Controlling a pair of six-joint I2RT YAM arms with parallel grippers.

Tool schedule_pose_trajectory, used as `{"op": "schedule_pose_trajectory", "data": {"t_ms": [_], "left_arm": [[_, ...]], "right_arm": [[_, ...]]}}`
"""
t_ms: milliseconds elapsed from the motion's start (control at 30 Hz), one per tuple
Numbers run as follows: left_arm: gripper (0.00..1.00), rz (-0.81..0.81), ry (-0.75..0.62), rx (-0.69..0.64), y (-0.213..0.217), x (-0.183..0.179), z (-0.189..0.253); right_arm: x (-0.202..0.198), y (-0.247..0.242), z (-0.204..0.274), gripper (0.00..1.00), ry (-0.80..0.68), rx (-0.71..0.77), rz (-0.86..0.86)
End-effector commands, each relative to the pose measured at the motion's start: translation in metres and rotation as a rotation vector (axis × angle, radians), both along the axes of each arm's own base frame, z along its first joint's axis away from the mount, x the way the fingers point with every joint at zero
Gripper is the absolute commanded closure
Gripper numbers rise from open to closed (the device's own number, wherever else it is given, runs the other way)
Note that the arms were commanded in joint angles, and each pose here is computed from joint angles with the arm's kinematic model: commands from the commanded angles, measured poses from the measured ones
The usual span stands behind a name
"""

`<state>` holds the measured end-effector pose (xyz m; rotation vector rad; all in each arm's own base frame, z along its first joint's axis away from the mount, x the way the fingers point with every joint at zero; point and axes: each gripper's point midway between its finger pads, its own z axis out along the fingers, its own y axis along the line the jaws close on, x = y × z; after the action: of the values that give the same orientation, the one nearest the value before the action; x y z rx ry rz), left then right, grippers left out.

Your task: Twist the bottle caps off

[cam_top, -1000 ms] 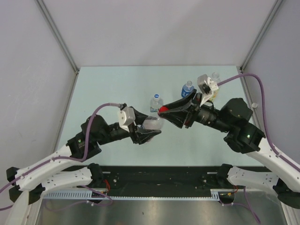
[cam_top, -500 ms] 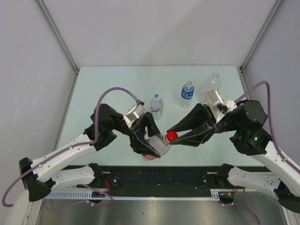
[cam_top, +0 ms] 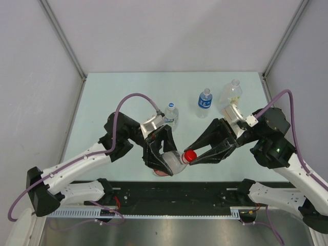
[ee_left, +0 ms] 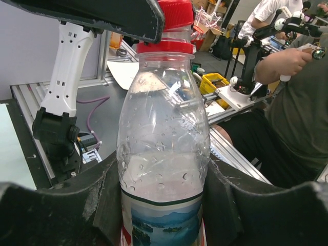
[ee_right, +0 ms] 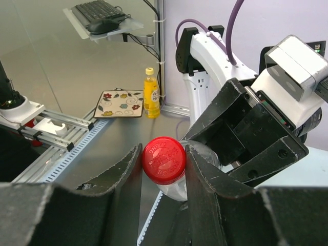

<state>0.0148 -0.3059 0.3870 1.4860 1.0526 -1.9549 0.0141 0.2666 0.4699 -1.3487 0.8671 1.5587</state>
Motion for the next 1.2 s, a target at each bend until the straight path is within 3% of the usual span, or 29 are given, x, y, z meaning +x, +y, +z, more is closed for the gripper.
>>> {"op": "schedule_pose_trajectory", "data": {"t_ms": [0, 300, 433, 567, 633, 767, 867, 1167], "left_arm": [[1.0, 0.087, -0.068, -0.118, 0.001, 0.017, 0.029], [1.0, 0.141, -0.058, -0.045, 0.001, 0.035, 0.004], [1.0, 0.217, -0.075, -0.014, 0.004, 0.051, -0.012], [1.0, 0.327, -0.053, 0.051, 0.006, 0.067, -0.03], [1.0, 0.421, -0.097, 0.037, 0.008, 0.076, -0.029], [1.0, 0.573, -0.122, 0.049, 0.017, 0.088, -0.034], [1.0, 0.707, -0.145, 0.039, 0.028, 0.099, -0.032], [1.0, 1.032, -0.194, 0.023, 0.067, 0.125, -0.033]], "right_arm": [[-0.031, -0.023, -0.009, 1.0, -0.008, -0.063, 0.156], [-0.011, -0.03, 0.001, 1.0, -0.008, -0.029, 0.028], [0.025, -0.029, 0.009, 1.0, 0.03, 0.009, -0.186], [0.111, -0.03, 0.006, 1.0, 0.134, 0.039, -0.65], [0.142, -0.034, -0.017, 1.0, 0.161, -0.034, -0.801], [0.227, -0.068, -0.074, 1.0, 0.314, -0.171, -1.302], [0.254, -0.081, -0.127, 1.0, 0.389, -0.269, -1.492], [0.278, -0.087, -0.255, 1.0, 0.584, -0.384, -1.723]]}}
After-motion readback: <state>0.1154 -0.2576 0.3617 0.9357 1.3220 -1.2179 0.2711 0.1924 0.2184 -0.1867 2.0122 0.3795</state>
